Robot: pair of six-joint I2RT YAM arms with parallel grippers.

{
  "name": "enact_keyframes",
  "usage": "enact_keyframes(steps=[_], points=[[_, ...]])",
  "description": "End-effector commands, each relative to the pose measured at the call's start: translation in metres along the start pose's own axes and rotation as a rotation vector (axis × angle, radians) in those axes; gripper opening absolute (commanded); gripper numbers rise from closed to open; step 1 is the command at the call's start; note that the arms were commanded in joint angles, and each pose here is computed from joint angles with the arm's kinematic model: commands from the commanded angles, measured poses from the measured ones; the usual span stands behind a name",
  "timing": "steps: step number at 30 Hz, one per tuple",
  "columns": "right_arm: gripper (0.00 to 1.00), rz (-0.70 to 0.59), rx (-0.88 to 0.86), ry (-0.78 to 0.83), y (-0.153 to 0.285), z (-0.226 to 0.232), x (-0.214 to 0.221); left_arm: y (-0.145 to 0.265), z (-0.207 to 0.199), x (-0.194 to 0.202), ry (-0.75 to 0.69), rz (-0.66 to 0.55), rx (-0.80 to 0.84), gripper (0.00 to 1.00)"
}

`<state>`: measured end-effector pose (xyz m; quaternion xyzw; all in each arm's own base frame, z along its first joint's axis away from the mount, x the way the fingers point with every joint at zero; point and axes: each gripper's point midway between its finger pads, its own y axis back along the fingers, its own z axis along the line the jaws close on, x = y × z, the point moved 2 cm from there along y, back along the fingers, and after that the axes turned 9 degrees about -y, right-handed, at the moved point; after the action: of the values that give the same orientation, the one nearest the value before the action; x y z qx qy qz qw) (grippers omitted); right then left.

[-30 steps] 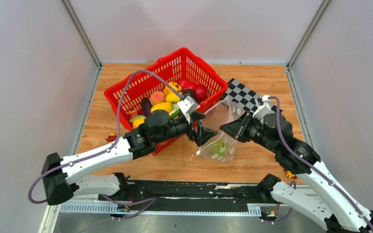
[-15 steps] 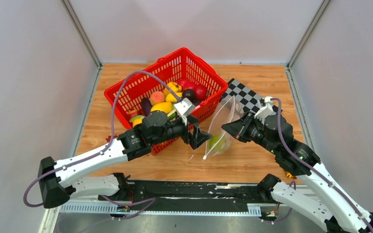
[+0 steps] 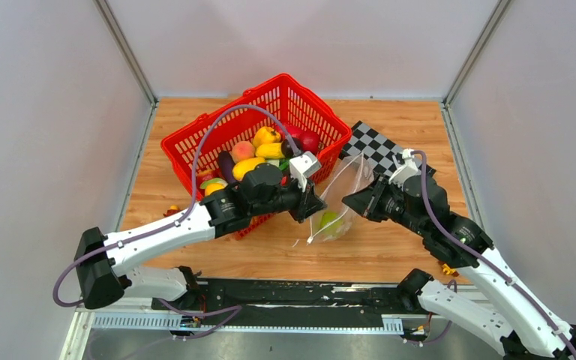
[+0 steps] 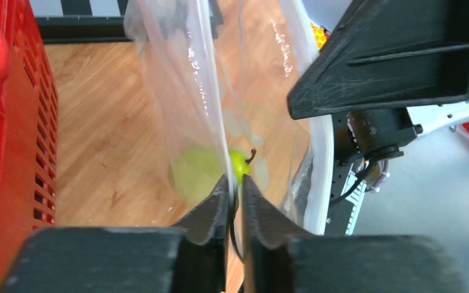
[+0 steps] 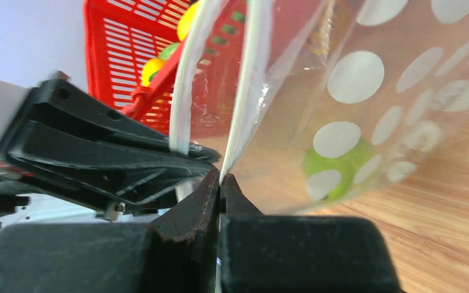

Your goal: Place the food in the zip-top bag and seal the zipper

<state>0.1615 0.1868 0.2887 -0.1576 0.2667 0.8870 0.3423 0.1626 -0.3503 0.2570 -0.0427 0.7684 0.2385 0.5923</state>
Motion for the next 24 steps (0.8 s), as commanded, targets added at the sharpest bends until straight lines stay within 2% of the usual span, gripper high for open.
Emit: enact_keyframes(steps=[1,4,6,8,10,11,13,16,18,21,24], points=[[0.00,-0.023,0.115,0.108,0.016,-0.014,-0.010,0.012,-0.020,-0.048,0.000,-0.097,0.073,0.11],[0.00,-0.044,0.415,0.156,0.028,-0.065,-0.015,0.009,-0.018,-0.048,0.007,-0.074,0.058,0.07],[0.00,-0.062,0.499,0.185,0.036,-0.077,-0.020,0.001,-0.014,-0.038,0.025,-0.014,0.040,0.04],[0.00,-0.086,0.425,0.191,0.045,-0.060,-0.027,-0.004,-0.023,-0.036,0.058,0.021,0.089,0.02],[0.00,-0.133,0.243,0.219,0.050,-0.030,-0.035,-0.005,-0.032,-0.038,0.100,0.007,0.129,0.01],[0.00,-0.189,0.154,0.221,0.049,-0.017,-0.041,-0.006,-0.029,-0.035,0.115,-0.005,0.110,0.00],[0.00,-0.223,0.092,0.226,0.050,-0.012,-0.043,-0.009,-0.017,-0.022,0.150,0.012,0.046,0.00],[0.00,-0.146,0.064,0.207,0.053,0.009,-0.040,0.013,-0.046,-0.060,0.114,0.036,0.135,0.00],[0.00,-0.125,0.045,0.204,0.052,0.014,-0.037,0.026,-0.045,-0.079,0.044,0.002,0.074,0.00],[0.00,-0.122,0.171,0.191,0.038,-0.013,-0.034,0.012,-0.020,-0.055,0.047,0.064,-0.031,0.00],[0.00,-0.069,0.231,0.196,0.037,-0.017,-0.031,-0.004,-0.030,-0.029,0.088,0.134,0.055,0.00]])
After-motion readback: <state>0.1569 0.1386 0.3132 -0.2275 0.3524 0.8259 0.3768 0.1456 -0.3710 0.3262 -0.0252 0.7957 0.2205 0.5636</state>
